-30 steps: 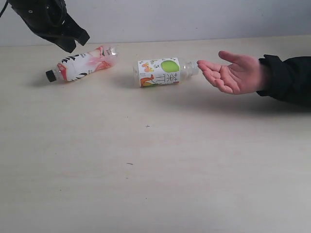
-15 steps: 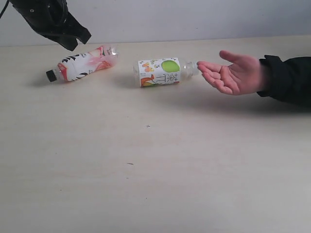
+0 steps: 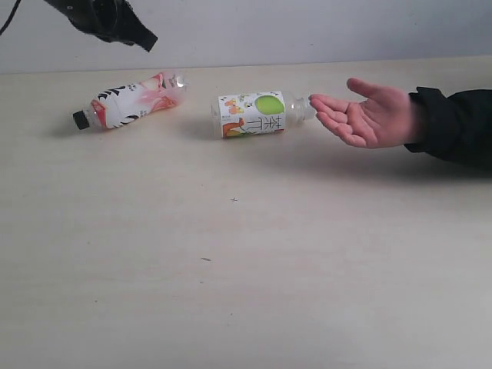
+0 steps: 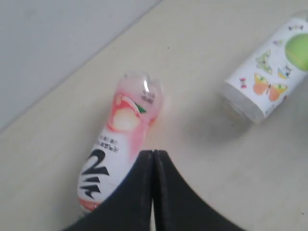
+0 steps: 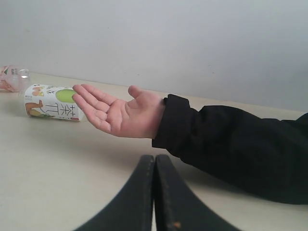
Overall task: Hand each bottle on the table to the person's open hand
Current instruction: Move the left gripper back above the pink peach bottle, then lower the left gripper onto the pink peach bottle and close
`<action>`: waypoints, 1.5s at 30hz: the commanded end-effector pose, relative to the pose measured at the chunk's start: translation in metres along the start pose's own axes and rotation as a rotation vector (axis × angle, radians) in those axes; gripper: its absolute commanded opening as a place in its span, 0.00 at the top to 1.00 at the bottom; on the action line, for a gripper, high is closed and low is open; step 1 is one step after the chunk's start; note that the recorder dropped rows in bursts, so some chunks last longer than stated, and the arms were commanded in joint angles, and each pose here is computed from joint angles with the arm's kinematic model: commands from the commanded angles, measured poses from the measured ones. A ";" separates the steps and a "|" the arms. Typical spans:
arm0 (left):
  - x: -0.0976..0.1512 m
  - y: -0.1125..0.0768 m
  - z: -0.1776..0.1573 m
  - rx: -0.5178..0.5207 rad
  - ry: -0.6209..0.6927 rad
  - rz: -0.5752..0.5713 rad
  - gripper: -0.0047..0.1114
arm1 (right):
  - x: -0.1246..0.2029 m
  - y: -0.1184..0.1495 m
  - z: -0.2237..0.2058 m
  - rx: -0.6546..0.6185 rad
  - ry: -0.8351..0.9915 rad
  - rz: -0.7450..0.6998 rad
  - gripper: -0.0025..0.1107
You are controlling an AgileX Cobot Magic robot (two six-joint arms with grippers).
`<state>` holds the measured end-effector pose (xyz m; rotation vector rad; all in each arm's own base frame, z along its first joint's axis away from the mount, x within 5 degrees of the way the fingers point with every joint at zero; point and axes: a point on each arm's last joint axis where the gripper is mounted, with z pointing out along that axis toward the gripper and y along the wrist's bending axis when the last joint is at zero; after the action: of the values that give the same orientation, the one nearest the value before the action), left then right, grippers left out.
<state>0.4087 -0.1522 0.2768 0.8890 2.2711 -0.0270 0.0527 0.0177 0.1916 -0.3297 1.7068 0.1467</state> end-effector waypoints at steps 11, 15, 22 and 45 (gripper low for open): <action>-0.039 0.043 -0.031 -0.034 -0.008 0.060 0.95 | 0.000 0.000 0.000 0.007 -0.012 -0.003 0.98; -0.031 0.043 0.015 0.029 0.109 0.077 0.95 | 0.000 0.000 0.000 0.007 -0.012 -0.003 0.98; -0.026 0.050 0.065 0.056 0.153 0.153 0.95 | 0.000 0.000 0.000 0.007 -0.012 -0.004 0.98; 0.006 0.043 0.123 0.151 0.258 0.390 0.22 | 0.000 0.000 0.000 0.007 -0.012 -0.004 0.98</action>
<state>0.5026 -0.1483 0.1979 1.4872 2.2806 0.1084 0.0527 0.0177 0.1916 -0.3297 1.7068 0.1467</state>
